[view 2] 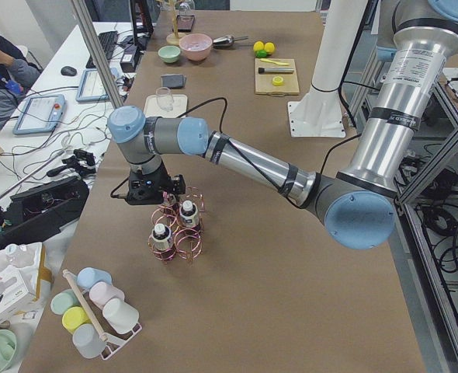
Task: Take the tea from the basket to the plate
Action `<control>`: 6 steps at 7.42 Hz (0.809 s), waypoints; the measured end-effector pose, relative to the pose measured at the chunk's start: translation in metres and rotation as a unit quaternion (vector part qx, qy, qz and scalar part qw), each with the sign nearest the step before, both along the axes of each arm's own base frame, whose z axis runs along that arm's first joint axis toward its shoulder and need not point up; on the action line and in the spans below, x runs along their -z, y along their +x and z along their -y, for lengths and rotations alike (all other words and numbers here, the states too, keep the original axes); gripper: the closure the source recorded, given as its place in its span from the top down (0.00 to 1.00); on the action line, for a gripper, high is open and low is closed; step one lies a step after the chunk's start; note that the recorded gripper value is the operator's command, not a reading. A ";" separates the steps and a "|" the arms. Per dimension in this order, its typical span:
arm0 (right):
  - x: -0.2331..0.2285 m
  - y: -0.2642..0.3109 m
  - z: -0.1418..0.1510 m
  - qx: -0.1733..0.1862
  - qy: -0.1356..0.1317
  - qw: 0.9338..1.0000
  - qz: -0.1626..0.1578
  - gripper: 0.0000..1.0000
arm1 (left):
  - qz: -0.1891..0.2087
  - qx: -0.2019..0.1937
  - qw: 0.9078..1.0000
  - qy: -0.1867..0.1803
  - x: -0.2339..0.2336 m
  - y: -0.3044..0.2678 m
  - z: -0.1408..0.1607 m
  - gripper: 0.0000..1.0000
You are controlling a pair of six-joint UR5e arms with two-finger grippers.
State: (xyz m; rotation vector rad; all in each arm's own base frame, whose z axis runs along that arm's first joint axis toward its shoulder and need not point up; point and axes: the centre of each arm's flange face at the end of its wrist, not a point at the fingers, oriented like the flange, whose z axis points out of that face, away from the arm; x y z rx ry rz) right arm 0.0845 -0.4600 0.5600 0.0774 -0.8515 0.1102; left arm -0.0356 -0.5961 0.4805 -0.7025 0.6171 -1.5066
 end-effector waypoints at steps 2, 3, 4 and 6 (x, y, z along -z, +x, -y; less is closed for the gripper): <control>0.001 0.000 0.000 0.000 0.001 1.000 0.000 1.00 | -0.002 0.019 1.000 -0.012 0.008 0.001 0.005 0.84; 0.001 0.000 0.000 0.000 0.001 1.000 0.000 1.00 | -0.007 0.028 0.999 -0.018 0.014 0.004 0.006 0.70; 0.000 0.000 0.000 0.000 0.000 1.000 0.000 1.00 | -0.013 0.034 0.999 -0.024 0.018 0.007 0.006 0.22; 0.000 0.000 0.000 0.000 0.000 1.000 -0.001 1.00 | -0.019 0.034 0.999 -0.017 0.022 0.010 0.007 0.00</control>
